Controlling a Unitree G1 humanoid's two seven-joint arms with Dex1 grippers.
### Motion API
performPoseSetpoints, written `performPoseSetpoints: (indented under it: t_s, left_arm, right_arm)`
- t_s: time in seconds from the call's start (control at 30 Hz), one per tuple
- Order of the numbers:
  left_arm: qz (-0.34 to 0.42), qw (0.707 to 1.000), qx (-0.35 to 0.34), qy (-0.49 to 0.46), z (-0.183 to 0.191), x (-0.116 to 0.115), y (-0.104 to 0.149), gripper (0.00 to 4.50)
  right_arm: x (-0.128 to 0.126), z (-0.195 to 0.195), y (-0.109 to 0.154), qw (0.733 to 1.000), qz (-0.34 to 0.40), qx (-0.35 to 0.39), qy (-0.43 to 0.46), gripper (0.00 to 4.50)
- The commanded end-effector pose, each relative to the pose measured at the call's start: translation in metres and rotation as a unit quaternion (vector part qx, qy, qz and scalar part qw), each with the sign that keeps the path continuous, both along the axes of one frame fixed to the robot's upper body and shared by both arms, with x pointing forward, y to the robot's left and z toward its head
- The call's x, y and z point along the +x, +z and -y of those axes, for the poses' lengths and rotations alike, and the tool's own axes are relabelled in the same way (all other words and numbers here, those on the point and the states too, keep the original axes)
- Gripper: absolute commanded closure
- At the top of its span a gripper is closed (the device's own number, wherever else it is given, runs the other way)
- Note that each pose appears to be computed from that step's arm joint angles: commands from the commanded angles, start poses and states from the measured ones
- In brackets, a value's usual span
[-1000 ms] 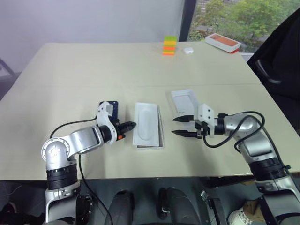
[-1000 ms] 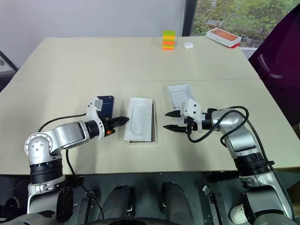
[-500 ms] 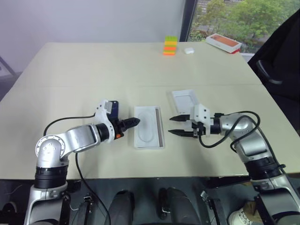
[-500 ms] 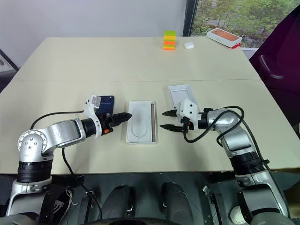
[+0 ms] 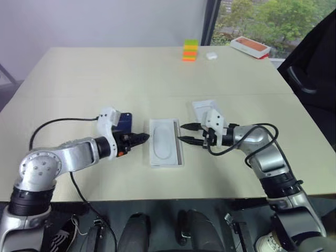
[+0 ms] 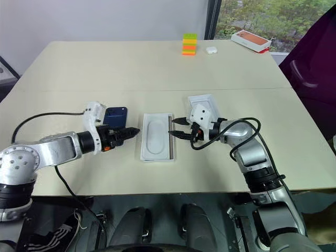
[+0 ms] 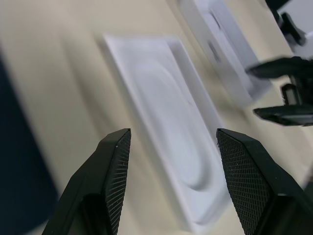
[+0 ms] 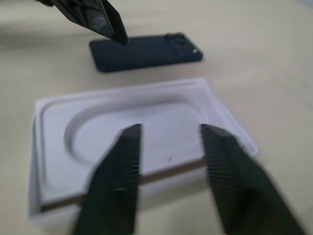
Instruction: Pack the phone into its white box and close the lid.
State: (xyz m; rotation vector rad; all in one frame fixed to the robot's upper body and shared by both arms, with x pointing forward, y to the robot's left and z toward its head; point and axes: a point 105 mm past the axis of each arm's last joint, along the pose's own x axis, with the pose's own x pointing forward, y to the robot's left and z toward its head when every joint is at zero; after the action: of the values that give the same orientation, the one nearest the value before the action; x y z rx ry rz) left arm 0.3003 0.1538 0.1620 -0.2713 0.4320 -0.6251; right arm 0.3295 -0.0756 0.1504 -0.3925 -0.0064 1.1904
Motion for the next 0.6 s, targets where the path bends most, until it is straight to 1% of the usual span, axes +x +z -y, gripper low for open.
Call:
performPoseSetpoints:
  t_s: [0.03,0.13,0.23,0.3,0.37,0.5,0.6]
  left_arm:
    - [0.109,0.993,0.039,-0.004,-0.027,0.000,0.019,1.54]
    - [0.175,0.981,0.077,-0.014,-0.039,-0.004,0.017,1.54]
    - [0.205,0.973,0.109,-0.020,-0.047,-0.007,0.010,1.54]
    - [0.219,0.969,0.113,-0.023,-0.049,-0.009,0.008,1.54]
    - [0.226,0.967,0.113,-0.021,-0.050,-0.009,0.007,1.54]
    - [0.226,0.967,0.116,-0.028,-0.049,-0.010,0.003,1.54]
    - [0.226,0.967,0.114,-0.028,-0.047,-0.010,0.002,1.54]
  right_arm:
    - [0.000,-0.021,0.012,0.999,0.032,-0.011,-0.002,4.47]
    - [0.003,-0.029,0.005,0.999,0.031,-0.041,-0.014,4.47]
    - [0.007,-0.039,0.005,0.998,0.029,-0.043,-0.024,4.47]
    - [0.006,-0.046,-0.001,0.996,0.036,-0.072,-0.024,4.47]
    - [0.006,-0.050,-0.008,0.993,0.049,-0.103,-0.022,4.47]
    - [0.001,-0.052,-0.021,0.991,0.038,-0.129,-0.011,4.47]
    - [0.000,-0.048,-0.034,0.985,0.041,-0.168,-0.013,4.47]
